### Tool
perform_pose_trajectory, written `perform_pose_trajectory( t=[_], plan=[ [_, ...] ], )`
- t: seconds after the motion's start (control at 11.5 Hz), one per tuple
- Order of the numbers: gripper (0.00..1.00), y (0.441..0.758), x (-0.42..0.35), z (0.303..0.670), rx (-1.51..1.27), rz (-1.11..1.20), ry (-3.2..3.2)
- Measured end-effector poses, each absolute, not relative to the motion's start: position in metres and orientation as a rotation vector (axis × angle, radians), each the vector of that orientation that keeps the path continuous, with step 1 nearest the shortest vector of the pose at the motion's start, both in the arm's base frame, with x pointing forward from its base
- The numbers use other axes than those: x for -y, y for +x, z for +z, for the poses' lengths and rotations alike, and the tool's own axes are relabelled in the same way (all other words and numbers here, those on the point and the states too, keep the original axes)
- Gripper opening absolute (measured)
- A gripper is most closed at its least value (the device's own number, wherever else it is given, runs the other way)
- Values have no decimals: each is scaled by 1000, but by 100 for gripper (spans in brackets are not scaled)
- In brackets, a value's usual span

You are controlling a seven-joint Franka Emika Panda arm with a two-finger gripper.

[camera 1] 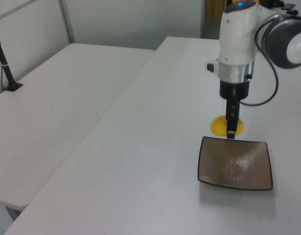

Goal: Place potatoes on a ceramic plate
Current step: 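Lower the potato onto the plate and open the gripper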

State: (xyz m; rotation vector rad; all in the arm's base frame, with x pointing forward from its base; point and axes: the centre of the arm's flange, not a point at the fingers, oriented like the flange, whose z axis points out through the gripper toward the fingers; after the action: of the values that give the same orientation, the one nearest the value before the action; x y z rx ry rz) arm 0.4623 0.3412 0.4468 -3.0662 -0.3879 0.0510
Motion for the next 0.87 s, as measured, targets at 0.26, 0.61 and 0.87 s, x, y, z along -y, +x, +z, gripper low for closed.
perform_pose_trajectory(
  t=[0.26,0.61,0.87],
  plan=[
    [61,456,-350,399,375,112,-3070],
    [61,454,-361,349,346,167,-3119],
    [78,451,-365,341,355,176,-3130]
  ],
)
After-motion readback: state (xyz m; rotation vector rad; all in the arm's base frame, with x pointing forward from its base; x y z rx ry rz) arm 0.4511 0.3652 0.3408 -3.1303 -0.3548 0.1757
